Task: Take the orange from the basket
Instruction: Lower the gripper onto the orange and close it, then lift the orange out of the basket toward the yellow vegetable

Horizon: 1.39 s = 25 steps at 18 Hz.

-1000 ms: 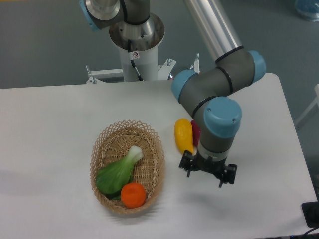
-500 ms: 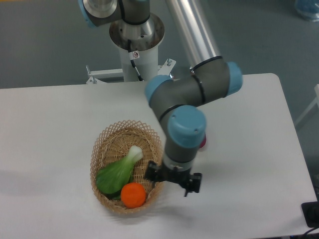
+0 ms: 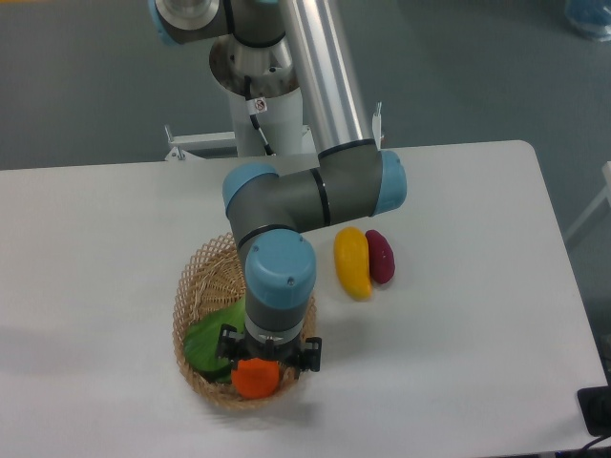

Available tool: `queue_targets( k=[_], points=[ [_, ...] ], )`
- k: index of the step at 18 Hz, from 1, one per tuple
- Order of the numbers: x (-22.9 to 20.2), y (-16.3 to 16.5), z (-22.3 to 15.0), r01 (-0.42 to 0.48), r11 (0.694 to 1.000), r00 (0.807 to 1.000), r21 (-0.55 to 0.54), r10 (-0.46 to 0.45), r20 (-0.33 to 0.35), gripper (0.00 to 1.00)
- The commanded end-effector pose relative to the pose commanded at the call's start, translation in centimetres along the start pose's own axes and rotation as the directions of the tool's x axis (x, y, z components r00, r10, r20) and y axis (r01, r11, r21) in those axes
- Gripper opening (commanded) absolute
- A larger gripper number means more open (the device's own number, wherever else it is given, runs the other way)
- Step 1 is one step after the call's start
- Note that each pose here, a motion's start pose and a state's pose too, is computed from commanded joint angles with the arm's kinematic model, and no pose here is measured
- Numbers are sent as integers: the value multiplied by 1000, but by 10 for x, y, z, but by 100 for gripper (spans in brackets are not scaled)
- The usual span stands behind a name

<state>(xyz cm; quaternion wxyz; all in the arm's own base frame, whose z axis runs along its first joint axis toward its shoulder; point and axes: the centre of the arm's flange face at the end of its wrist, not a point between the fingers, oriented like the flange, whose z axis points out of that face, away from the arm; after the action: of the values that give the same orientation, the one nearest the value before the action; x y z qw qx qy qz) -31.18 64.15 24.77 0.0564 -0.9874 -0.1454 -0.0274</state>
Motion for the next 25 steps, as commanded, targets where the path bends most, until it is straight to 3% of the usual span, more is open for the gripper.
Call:
queue_targets(
  k=[10, 11, 12, 13, 14, 22, 25],
  points=[
    [12, -7, 32, 23, 1000, 999, -11, -22, 46, 100],
    [12, -6, 32, 22, 1000, 999, -16, -21, 44, 89],
    [13, -6, 32, 19, 1000, 999, -20, -18, 38, 66],
    [13, -5, 32, 19, 1000, 999, -22, -19, 37, 50],
    [14, -5, 29, 18, 1000, 999, -18, -17, 37, 46],
    [17, 10, -13, 26, 1000, 999, -8, -26, -20, 45],
    [5, 13, -28, 42, 999, 999, 14, -42, -11, 46]
  ],
)
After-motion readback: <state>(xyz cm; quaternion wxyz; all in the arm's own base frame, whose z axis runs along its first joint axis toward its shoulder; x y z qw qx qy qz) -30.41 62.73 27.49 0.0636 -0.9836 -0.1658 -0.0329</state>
